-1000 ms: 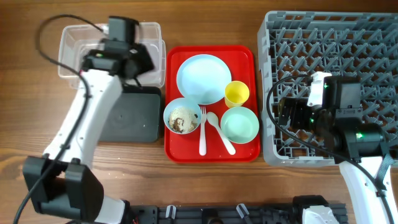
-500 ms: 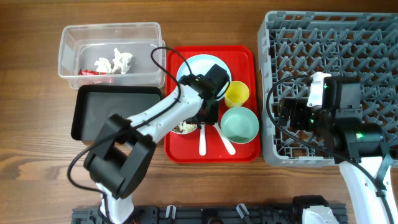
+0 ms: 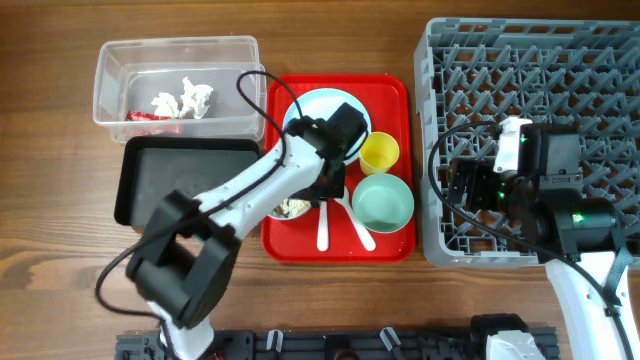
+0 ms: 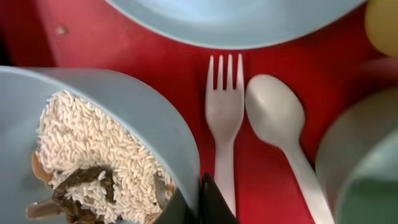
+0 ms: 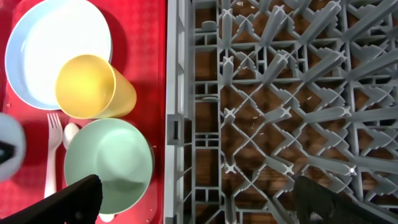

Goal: Sort waste into correct bins and load items into the dishwasher rack
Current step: 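Grasp the bowl of food scraps with the left gripper, move over black tray, then tip the bowl with the left gripper to dump scraps onto the black tray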

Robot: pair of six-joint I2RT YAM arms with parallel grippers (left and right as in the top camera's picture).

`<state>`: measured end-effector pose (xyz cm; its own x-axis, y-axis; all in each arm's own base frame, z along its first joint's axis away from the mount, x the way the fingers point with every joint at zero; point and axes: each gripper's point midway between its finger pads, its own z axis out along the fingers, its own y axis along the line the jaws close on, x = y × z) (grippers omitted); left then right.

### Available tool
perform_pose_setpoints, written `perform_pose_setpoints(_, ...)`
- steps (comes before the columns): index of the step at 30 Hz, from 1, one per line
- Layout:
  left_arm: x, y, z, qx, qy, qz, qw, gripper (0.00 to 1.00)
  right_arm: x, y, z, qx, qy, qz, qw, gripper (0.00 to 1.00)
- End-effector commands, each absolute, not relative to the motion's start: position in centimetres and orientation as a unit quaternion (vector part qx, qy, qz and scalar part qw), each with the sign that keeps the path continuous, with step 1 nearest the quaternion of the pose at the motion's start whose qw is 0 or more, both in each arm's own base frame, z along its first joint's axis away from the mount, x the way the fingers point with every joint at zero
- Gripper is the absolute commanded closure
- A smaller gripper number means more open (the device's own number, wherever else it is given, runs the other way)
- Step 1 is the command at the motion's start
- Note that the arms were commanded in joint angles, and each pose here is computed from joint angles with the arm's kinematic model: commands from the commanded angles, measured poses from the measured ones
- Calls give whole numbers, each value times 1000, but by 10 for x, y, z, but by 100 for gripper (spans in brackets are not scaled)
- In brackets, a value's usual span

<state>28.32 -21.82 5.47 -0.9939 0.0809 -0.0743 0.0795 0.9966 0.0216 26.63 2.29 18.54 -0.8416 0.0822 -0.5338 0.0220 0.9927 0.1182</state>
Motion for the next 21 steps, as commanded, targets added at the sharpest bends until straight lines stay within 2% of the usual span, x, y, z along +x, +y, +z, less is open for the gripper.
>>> perform_pose_setpoints(1,302,-200,125,6,993,-35,110,96,270,26,196,30,954,64,292,0)
perform_pose_setpoints(5,317,-151,154,-55,989,-79,115,96,270,26,195,30,954,64,292,0)
perform_pose_setpoints(9,328,-119,153,-67,969,-230,68,96,270,26,195,30,954,64,292,0)
perform_pose_setpoints(13,318,-92,138,-70,931,-354,56,96,270,26,195,30,954,64,292,0)
perform_pose_setpoints(17,310,-73,131,-91,870,-477,88,96,270,26,195,30,954,64,292,0)
perform_pose_setpoints(21,305,-56,146,-110,798,-578,134,96,270,26,195,30,954,64,292,0)
